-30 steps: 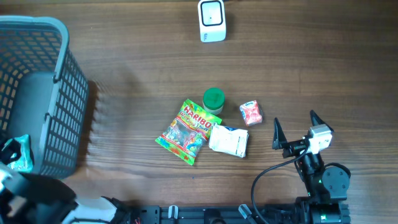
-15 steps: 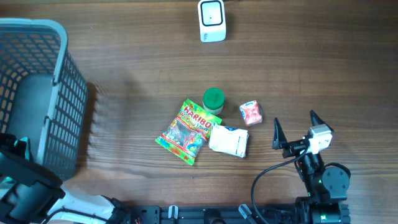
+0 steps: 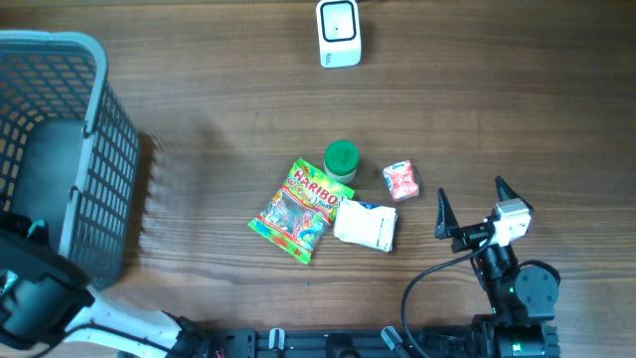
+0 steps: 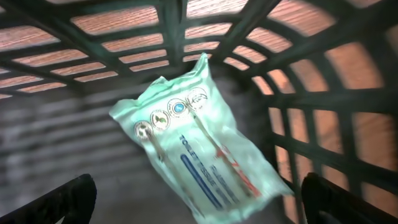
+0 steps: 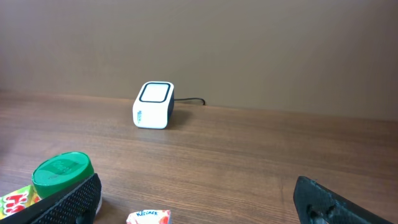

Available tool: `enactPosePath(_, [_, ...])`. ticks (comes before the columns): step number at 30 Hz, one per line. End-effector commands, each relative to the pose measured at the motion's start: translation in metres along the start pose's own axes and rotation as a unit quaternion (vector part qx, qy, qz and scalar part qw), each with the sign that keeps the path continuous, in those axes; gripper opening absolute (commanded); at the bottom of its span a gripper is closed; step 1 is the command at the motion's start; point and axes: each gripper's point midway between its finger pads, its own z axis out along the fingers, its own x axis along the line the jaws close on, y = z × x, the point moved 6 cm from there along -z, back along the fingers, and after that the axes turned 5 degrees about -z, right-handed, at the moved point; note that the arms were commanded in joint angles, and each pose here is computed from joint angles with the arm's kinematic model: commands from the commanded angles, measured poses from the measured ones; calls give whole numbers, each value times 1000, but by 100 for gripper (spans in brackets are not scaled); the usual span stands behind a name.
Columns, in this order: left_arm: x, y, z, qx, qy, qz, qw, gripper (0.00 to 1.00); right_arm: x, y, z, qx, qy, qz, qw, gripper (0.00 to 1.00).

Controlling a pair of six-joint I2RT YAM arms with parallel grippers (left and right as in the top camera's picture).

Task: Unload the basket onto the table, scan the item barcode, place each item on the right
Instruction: 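Pick the mint-green wipes pack from the basket, place left of Haribo bag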

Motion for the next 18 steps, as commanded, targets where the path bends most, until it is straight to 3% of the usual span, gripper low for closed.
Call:
enactPosePath(1, [6, -13, 33, -23, 41, 23, 999, 100, 0, 1, 0, -4, -2, 2, 1000, 100])
enactPosePath(3, [9, -17, 42, -22, 58, 28, 998, 94, 0, 1, 0, -4, -2, 2, 1000, 100])
enactPosePath(5, [13, -21, 45, -12, 74, 32, 997, 76, 0, 1, 0, -4, -2, 2, 1000, 100])
enactPosePath(7, [18, -24, 45, 2, 90, 34, 995, 51, 0, 1, 0, -4, -2, 2, 1000, 100])
enactPosePath(10, [23, -33, 43, 53, 109, 98, 988, 4, 0, 1, 0, -4, -2, 2, 1000, 100])
enactPosePath(15, [17, -65, 11, 226, 101, 226, 942, 4, 0, 1, 0, -4, -2, 2, 1000, 100])
enactPosePath(18, [0, -90, -45, 369, 16, 328, 869, 4, 0, 1, 0, -4, -2, 2, 1000, 100])
